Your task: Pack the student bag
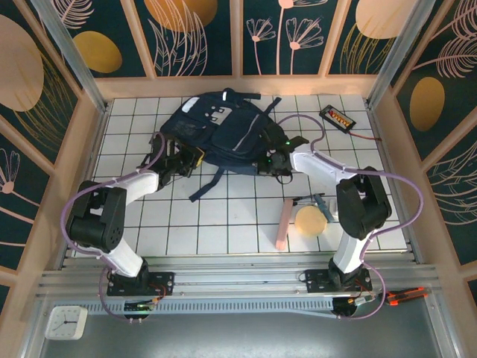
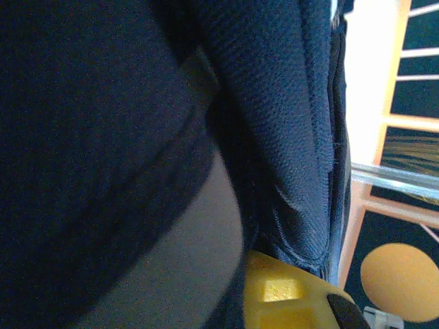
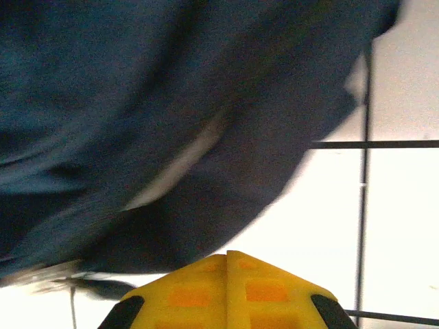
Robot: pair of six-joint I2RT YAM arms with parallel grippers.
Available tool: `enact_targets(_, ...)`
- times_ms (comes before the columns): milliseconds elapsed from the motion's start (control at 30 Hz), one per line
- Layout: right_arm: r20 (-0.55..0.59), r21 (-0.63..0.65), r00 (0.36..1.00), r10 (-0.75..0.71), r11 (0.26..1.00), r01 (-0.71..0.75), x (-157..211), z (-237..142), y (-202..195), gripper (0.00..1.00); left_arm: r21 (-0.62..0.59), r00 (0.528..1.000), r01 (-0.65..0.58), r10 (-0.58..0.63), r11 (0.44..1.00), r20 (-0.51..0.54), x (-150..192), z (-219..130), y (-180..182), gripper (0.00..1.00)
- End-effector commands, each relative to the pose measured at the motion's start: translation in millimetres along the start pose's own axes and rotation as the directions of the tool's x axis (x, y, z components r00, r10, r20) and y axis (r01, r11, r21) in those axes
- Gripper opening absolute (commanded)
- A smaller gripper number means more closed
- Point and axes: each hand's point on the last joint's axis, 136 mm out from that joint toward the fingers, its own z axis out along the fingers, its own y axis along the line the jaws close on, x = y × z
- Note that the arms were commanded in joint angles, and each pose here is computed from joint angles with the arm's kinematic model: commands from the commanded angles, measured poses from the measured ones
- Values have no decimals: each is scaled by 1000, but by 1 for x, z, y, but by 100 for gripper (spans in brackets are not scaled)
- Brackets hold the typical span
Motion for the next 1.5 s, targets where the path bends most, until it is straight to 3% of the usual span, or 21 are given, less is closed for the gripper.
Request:
enact_targets(0,9,46,1000,-12,999,11,-7,-6,-23,0,66,995,-96,93,993,42,-23,-22,-26,0)
enact_targets(133,53,3,997,-60,998,60,-23,-4,-14,0,-17,989,-149,149,989,4,-38,-22,-4,0)
enact_targets(300,82,-312,979,-188,928,204,-20,-15,63,0,-34,988,-153,152,988,-20,-46,-18,3,0)
enact_targets(367,81,-414,965,-249,872,260,-4,-21,98,35,8,988,-154,154,988,-15,-49,-18,-14,0)
enact_targets(433,66,-440,958,-279,854,279,9,-18,114,53,15,988,-153,154,988,-16,-50,-19,-18,0)
enact_targets(633,2,-374,954,-300,885,279,25,8,130,59,28,988,-152,153,988,-20,-47,-23,-23,0)
enact_targets(833,18,-232,963,-268,936,264,10,20,114,60,42,990,-140,141,989,-23,-44,-25,-22,0)
enact_targets(1033,22,-177,962,-272,946,271,5,27,111,56,52,990,-140,141,989,-27,-43,-26,-25,0)
enact_targets(1167,39,-136,952,-304,942,306,11,33,112,42,71,991,-128,131,989,-34,-44,-24,-31,0)
enact_targets(1267,48,-106,949,-310,944,314,16,35,107,26,74,990,-132,135,988,-36,-45,-24,-35,0)
enact_targets(1467,60,-101,946,-319,941,324,19,19,103,6,43,987,-154,155,987,-30,-53,-20,-32,0)
